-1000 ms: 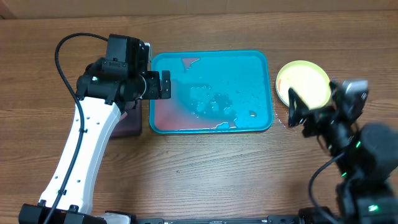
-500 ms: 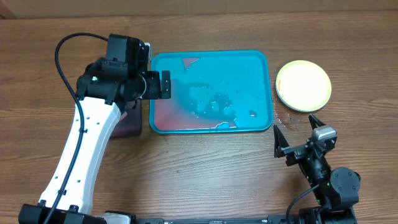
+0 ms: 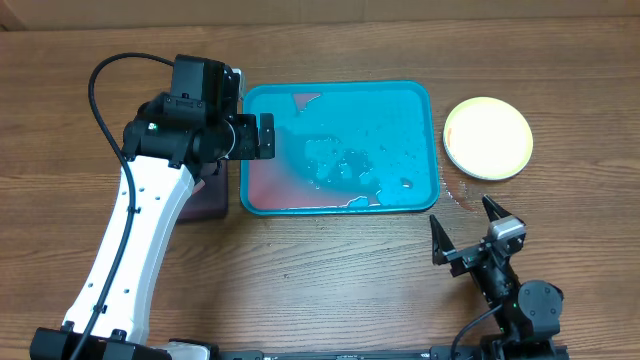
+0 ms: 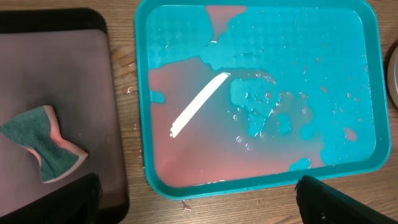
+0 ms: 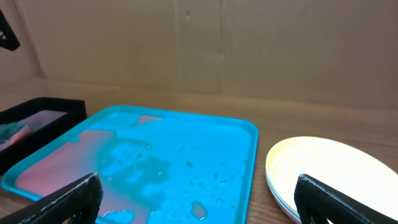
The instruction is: Clean dirty plates on tray and stack at the side
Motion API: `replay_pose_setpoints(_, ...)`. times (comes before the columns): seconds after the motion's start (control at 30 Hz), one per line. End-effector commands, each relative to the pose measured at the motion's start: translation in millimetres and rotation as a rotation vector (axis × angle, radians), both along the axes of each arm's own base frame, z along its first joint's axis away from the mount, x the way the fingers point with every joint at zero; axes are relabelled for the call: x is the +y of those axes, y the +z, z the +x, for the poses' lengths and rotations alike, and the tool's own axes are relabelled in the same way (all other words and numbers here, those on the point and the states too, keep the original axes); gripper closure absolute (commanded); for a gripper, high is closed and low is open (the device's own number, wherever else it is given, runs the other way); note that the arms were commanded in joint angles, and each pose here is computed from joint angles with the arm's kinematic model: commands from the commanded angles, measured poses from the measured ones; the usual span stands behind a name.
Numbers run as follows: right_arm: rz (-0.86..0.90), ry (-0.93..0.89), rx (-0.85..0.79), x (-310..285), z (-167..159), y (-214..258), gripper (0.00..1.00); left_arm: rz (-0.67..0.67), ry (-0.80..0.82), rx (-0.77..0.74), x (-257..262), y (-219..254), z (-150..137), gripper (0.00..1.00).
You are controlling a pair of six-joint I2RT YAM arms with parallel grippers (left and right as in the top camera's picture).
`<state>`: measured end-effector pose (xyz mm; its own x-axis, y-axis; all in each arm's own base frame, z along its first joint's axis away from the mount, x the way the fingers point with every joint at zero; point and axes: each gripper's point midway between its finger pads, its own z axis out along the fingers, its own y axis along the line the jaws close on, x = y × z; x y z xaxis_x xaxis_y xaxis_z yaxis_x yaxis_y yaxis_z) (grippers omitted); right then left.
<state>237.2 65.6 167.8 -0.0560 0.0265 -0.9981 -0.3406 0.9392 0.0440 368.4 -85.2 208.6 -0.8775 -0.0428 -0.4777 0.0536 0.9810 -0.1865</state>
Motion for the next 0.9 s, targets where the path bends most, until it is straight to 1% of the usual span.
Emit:
replay_pose_setpoints(0.0, -0.010, 0.028, -0.055, 4.4, -3.1, 8.8, 0.00, 0.001, 0.004, -0.014, -0.5, 4.2, 3.9, 0.00)
replay_pose_setpoints(0.57, -0.011, 0.004, -0.055, 0.6, -1.6, 8.8, 0.00, 0.002, 0.004, -0.014, -0.5, 4.2, 3.9, 0.00)
replay_pose_setpoints(0.77, -0.014, -0.016, -0.105, -2.8, -0.7, 20.2, 0.00, 0.002, 0.004, -0.014, -0.3, 4.2, 3.9, 0.00)
replay_pose_setpoints(0.87, -0.014, -0.019, -0.089, -3.1, -0.4, 16.4, 0.00, 0.002, 0.004, -0.014, -0.3, 4.1, 4.0, 0.00)
